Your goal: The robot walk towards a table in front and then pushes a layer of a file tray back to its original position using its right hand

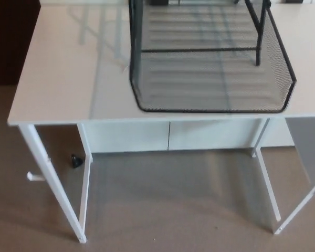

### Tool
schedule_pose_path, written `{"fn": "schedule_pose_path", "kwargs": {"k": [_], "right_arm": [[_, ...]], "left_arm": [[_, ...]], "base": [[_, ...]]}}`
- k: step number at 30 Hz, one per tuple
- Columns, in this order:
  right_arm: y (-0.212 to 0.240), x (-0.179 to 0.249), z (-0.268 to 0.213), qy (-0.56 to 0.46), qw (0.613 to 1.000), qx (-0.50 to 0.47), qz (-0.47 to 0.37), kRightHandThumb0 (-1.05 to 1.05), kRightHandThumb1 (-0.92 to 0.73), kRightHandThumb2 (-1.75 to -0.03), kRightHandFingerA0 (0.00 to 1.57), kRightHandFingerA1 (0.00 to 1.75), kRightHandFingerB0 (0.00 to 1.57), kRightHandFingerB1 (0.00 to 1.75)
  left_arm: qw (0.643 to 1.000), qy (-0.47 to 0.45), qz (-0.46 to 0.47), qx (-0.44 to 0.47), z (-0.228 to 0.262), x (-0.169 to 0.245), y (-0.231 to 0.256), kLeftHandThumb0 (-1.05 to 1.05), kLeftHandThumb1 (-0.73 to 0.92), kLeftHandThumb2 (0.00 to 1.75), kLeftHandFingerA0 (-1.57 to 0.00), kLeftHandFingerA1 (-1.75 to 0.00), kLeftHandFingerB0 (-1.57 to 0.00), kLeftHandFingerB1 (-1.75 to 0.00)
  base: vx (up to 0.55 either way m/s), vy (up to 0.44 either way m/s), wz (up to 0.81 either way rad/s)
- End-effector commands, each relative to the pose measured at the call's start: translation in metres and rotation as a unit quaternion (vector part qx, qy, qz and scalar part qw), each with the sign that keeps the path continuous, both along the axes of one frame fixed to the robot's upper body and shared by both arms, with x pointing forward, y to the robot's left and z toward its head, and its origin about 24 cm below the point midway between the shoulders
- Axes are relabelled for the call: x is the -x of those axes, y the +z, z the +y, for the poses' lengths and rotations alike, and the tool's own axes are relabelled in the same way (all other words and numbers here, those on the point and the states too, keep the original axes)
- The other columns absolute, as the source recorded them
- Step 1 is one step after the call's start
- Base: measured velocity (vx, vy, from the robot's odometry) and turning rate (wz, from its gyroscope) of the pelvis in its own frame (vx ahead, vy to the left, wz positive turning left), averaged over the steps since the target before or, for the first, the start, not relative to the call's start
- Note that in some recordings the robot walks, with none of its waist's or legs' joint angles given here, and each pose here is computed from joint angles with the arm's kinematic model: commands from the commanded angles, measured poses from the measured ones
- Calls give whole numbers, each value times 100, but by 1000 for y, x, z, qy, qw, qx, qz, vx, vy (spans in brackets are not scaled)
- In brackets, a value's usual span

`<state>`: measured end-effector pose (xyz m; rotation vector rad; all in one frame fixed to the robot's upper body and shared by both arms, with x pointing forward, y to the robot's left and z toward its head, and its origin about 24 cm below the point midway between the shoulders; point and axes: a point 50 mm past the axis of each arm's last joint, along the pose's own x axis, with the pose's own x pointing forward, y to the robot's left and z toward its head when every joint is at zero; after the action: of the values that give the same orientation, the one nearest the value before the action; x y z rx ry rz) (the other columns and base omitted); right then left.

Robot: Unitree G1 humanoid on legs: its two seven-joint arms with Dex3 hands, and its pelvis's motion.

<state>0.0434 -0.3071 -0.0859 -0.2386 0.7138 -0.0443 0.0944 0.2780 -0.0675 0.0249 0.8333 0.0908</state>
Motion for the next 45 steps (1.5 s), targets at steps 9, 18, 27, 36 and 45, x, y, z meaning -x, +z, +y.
{"fn": "schedule_pose_path", "kwargs": {"k": [9,18,27,36,45], "right_arm": [[3,-6,-7,-1,1000,11,-15,-38,-37,-60,69,48,67,48],[4,-9,-6,2,1000,16,-18,-38,-37,-60,69,49,67,48],[6,-7,-5,10,1000,19,-14,-39,-38,-61,68,49,66,48],[6,-10,-3,7,1000,10,-21,-37,-38,-60,68,48,67,48],[4,-9,-4,8,1000,16,-18,-38,-37,-61,69,49,67,48]], "left_arm": [[1000,-5,-2,0,0,-3,2,-3,72,62,-27,-40,-17,-33],[1000,-2,-4,1,1,-7,3,-1,52,92,-20,-53,-11,-48],[1000,-5,-1,-1,1,-6,4,-1,52,92,-22,-54,-11,-48],[1000,-9,-2,-7,1,-7,4,0,53,92,-23,-54,-12,-48],[1000,-26,7,-6,1,-6,4,-1,53,93,-23,-54,-10,-47]], "base": [[202,19,-2],[222,178,-16],[84,-28,6],[90,-155,-1],[32,101,-3]]}}
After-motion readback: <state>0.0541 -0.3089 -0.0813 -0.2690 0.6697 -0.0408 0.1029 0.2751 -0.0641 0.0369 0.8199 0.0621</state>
